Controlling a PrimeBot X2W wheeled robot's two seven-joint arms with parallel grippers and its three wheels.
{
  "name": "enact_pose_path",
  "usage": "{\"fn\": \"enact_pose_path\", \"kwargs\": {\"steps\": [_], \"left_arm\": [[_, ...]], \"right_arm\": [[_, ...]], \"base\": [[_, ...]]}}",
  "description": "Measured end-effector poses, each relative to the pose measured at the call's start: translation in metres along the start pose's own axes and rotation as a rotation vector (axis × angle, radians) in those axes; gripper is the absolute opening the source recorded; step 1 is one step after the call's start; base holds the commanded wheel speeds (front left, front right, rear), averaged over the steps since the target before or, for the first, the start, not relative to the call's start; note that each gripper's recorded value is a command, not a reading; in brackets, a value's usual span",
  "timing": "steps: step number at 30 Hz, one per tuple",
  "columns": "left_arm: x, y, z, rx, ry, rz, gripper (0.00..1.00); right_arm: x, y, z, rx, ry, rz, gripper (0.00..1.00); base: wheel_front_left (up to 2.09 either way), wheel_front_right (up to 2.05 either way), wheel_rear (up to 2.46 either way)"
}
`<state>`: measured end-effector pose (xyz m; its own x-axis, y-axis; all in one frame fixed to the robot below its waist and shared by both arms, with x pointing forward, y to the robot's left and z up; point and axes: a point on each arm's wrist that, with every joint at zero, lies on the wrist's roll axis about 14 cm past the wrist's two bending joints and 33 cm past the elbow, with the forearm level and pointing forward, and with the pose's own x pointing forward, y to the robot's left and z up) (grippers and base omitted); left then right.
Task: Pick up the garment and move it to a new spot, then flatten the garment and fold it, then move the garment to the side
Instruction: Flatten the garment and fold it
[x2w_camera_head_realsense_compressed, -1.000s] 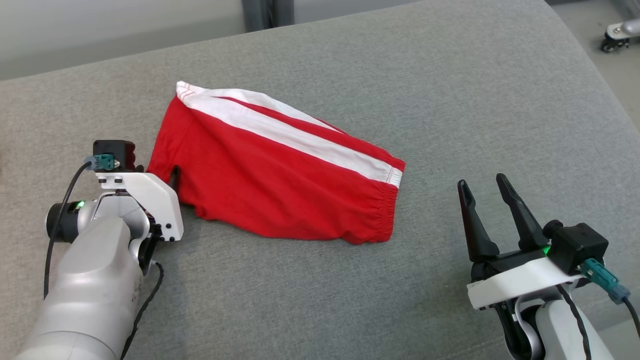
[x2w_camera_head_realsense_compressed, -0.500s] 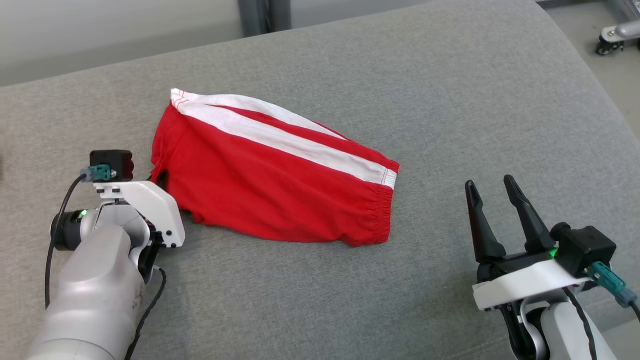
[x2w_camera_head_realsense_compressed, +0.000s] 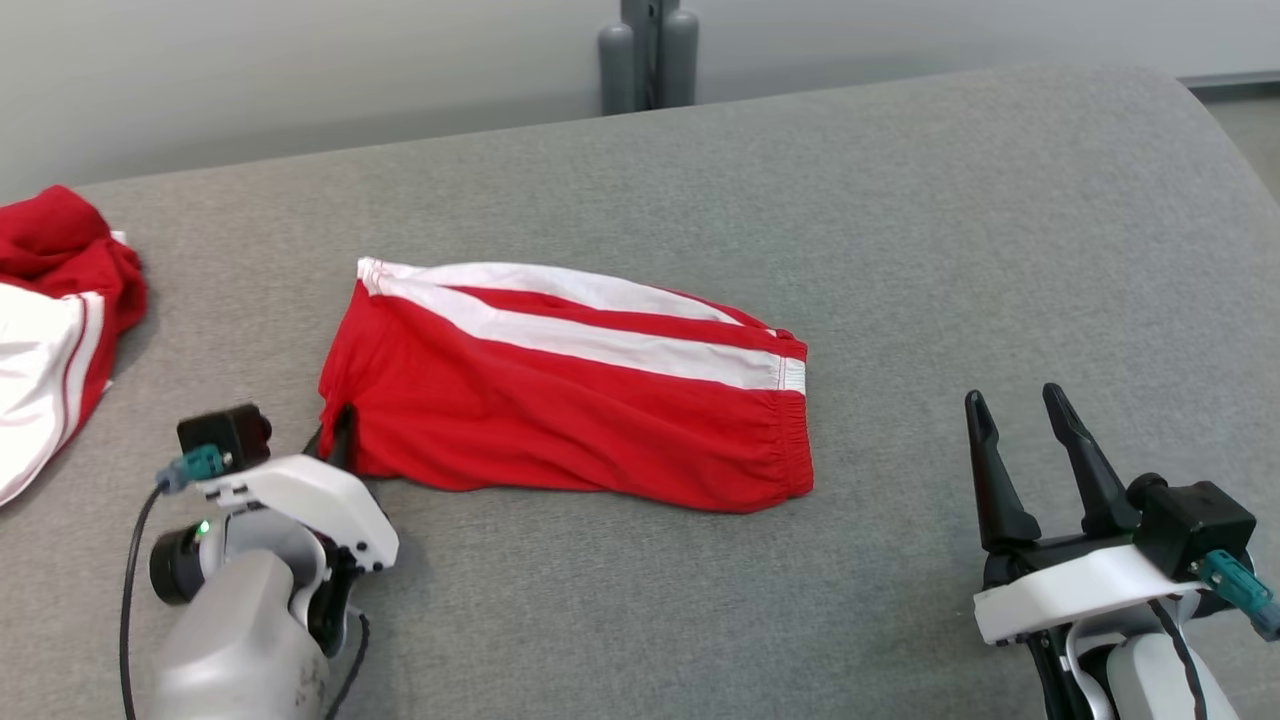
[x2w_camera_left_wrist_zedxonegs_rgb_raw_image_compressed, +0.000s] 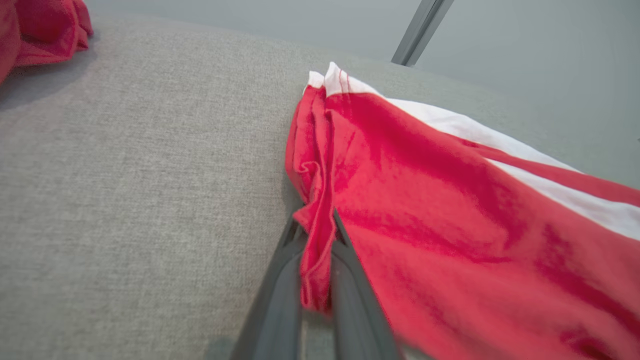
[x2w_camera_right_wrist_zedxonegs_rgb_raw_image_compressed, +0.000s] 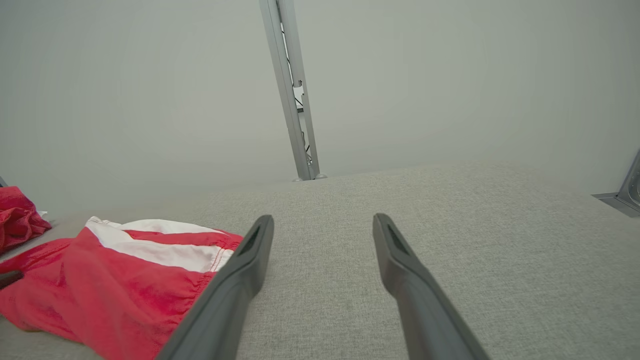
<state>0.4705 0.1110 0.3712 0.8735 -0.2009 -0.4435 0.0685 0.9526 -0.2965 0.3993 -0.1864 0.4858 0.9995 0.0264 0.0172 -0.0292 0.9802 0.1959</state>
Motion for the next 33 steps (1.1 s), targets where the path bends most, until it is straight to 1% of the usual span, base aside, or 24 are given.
{"fn": "enact_pose_path", "kwargs": {"steps": [7,14,17,18,19,20,21,22,23,26,33], "left_arm": [[-0.026,0.017,-0.008,-0.055,-0.054,0.062,0.0],[-0.047,0.015,-0.022,-0.09,-0.08,0.078,0.0],[-0.053,0.015,-0.021,-0.103,-0.093,0.084,0.0],[-0.054,0.015,-0.018,-0.102,-0.105,0.084,0.07],[-0.055,0.015,-0.015,-0.099,-0.117,0.085,0.2],[-0.057,0.014,-0.012,-0.092,-0.129,0.081,0.37],[-0.058,0.014,-0.009,-0.086,-0.144,0.08,0.71],[-0.06,0.014,-0.005,-0.068,-0.157,0.076,1.0],[-0.061,0.012,0.0,-0.034,-0.175,0.059,1.0],[-0.066,0.009,0.017,0.023,-0.235,0.042,1.0],[-0.085,0.002,0.046,0.077,-0.356,0.027,1.0]], "right_arm": [[0.002,0.012,-0.002,-0.005,0.017,0.035,1.0],[0.003,0.02,-0.005,-0.004,0.031,0.06,1.0],[0.004,0.025,-0.009,-0.002,0.046,0.074,1.0],[0.004,0.026,-0.01,-0.002,0.05,0.078,1.0],[0.004,0.028,-0.011,-0.001,0.054,0.081,1.0],[0.004,0.028,-0.011,-0.001,0.055,0.083,1.0],[0.005,0.03,-0.012,-0.001,0.057,0.087,1.0],[0.005,0.031,-0.013,0.0,0.059,0.09,1.0],[0.006,0.032,-0.014,0.0,0.062,0.094,1.0],[0.007,0.035,-0.018,0.003,0.074,0.103,1.0],[0.015,0.046,-0.025,0.007,0.094,0.133,1.0]], "base": [[0.0,0.0,0.0],[0.0,0.0,0.0],[0.0,0.0,0.0],[0.0,0.0,0.0],[0.0,0.0,0.0],[0.0,0.0,0.0],[0.0,0.0,0.0],[0.0,0.0,0.0],[0.0,0.0,0.0],[0.0,0.0,0.0],[0.0,0.0,0.0]]}}
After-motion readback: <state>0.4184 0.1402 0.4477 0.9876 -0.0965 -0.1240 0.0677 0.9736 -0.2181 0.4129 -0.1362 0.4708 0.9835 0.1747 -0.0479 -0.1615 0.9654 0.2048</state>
